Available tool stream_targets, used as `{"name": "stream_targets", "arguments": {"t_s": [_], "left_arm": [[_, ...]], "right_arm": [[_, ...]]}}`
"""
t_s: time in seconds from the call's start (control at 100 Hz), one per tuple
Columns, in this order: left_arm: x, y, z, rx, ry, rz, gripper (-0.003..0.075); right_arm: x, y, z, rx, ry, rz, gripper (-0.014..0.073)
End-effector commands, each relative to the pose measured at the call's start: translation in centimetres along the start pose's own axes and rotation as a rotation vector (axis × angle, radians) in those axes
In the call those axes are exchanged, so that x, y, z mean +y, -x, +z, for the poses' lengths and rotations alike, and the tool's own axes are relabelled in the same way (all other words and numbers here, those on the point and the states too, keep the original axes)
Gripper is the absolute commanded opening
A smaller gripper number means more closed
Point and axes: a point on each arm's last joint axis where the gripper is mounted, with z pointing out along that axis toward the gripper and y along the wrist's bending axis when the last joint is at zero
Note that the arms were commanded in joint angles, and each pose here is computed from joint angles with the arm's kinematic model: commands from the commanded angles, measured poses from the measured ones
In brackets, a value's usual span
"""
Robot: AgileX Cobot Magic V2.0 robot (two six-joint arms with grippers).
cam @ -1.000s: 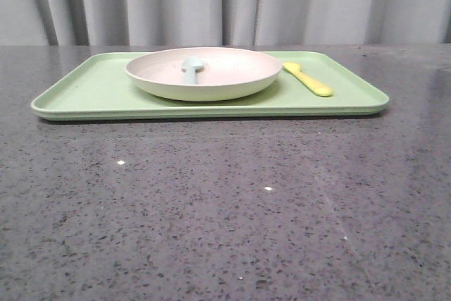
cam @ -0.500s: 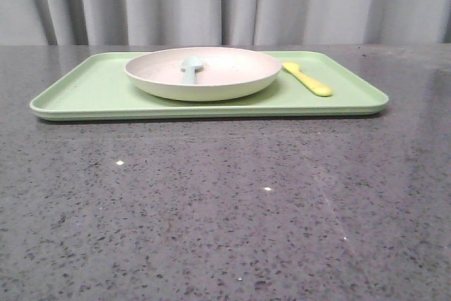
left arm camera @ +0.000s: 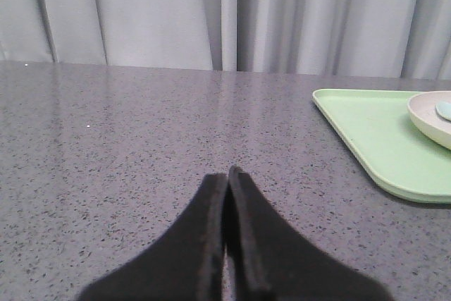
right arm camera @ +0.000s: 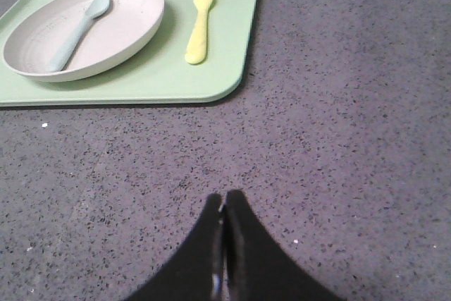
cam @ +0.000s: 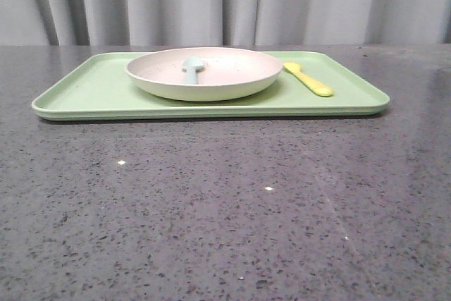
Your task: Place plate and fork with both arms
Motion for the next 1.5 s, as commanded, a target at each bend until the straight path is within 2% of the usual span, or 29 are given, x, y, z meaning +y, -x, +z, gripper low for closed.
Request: {"name": "stream_targets", "arguments": {"t_s": [0.0,0.66,0.99,1.08,1.27,1.39,1.49], "left_arm": [[0.0,0.4,-0.2,-0.086,-0.003,-0.007,-0.0020],[0.0,0.4,-0.2,-0.086,-0.003,-0.007,-0.0020],[0.0,0.4,-0.2,-0.086,-0.003,-0.007,-0.0020],[0.0,0.4,-0.2,-0.086,-0.003,-0.007,-0.0020],[0.0,0.4,-0.2,-0.086,-0.003,-0.007,-0.0020],[0.0,0.4,-0.2,-0.086,-0.003,-0.007,-0.0020],[0.0,0.4,-0.2,-0.086,-0.003,-0.007,-0.0020]], "right_arm": [[0.4,1.4,-0.3,-0.093,0.022,-0.023,-0.0068],[0.4,1.4,-0.3,-0.094,0.021,-0.024,-0.0068],[0.1,1.7,-0.3,-0.129,-0.019,-0.134,-0.0068],[0.1,1.7,0.0,-0.184,-0.010,-0.183,-0.0068],[-0.2,1.0,0.7,-0.363,-0.004,-0.187,-0.0068],[-1.0,-0.2,0.9,-0.474,-0.030,-0.170,-0.0068],[-1.6,-1.4,1.0,-0.514,-0.070,-0.164,-0.0068]]}}
